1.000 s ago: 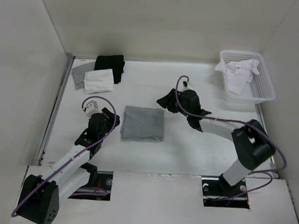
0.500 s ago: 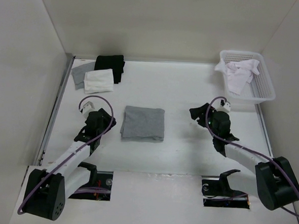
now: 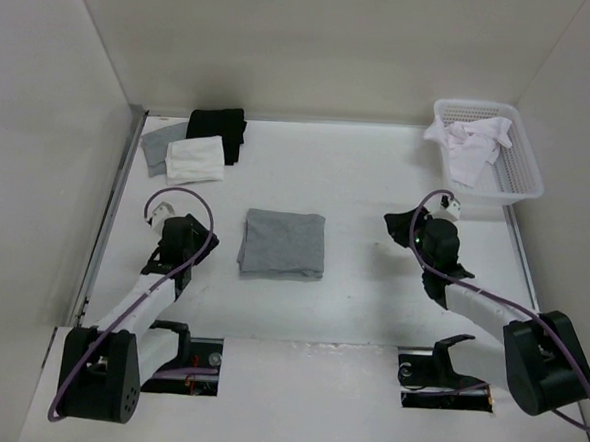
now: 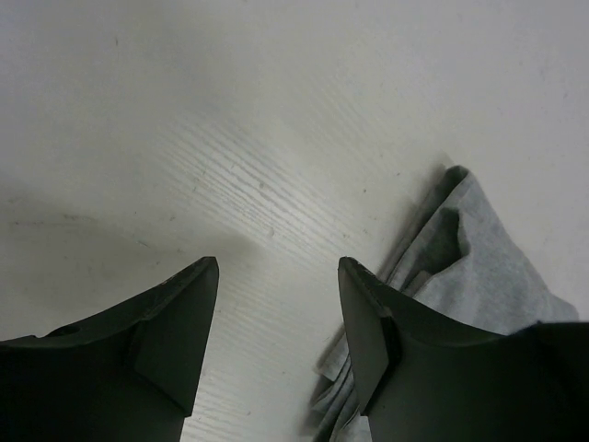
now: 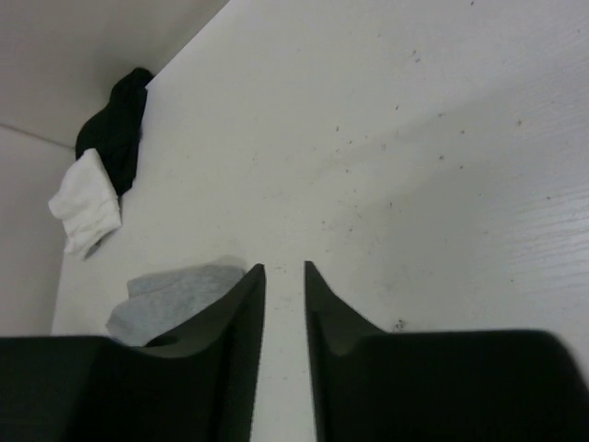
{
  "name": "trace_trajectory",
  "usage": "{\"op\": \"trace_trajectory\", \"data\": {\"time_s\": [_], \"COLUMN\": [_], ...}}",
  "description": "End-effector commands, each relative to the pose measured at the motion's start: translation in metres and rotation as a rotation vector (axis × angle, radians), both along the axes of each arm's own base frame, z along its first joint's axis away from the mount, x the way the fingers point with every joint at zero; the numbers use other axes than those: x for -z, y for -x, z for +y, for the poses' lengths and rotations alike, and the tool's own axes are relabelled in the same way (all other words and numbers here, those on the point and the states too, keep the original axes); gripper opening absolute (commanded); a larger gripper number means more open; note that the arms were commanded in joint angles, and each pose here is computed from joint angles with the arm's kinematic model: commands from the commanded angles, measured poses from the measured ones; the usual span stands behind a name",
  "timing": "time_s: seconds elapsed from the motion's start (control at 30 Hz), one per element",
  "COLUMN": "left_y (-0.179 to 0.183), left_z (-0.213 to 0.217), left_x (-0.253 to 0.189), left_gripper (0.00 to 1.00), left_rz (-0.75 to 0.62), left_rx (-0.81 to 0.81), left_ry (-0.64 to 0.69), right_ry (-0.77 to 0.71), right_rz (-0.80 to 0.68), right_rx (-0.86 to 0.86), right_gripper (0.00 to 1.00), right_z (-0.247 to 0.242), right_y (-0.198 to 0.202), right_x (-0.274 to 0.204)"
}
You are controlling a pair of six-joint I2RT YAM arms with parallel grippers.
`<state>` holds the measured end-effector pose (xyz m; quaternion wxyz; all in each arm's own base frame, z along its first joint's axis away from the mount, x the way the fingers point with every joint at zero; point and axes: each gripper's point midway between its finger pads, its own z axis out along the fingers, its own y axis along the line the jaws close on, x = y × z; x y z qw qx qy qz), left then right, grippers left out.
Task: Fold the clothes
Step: Fold the tank top
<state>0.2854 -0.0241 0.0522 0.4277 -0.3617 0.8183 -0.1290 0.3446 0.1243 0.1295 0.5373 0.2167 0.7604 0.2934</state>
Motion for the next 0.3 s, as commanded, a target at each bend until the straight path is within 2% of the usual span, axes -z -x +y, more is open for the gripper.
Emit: {"op": "trace_trajectory", "data": {"time_s": [0.0,0.1,0.17,0.27], "left_y": [-0.016,-0.017,-0.017,-0.016], "left_z": [-0.013,-0.02,-0.023,-0.027], "left_x": [-0.017,-0.018,-0.018,-0.013], "left_gripper": [0.53,0.53,0.51,0.54], "left_rz": [-0.063,-0.069,-0.072,-0.057], "left_rx": [0.058,0.087,0.099,0.124], "left_ry": [0.011,0.007,0.001,-0.016], "right_ry": [-0.021,-0.015,-0.01,-0.002], "right_rz": [-0.054,-0.033,-0.028,-0.027], "right_rx": [-0.024,-0.03,-0.031,-0.038], "right_gripper": [0.17,0.14,0.17,0.38], "right_z": [0.007,0.009,0.009,0.011], "right_y": [-0.006,-0.008,-0.01,-0.012], "right_x": [-0.016,-0.012,-0.011,-0.01]}}
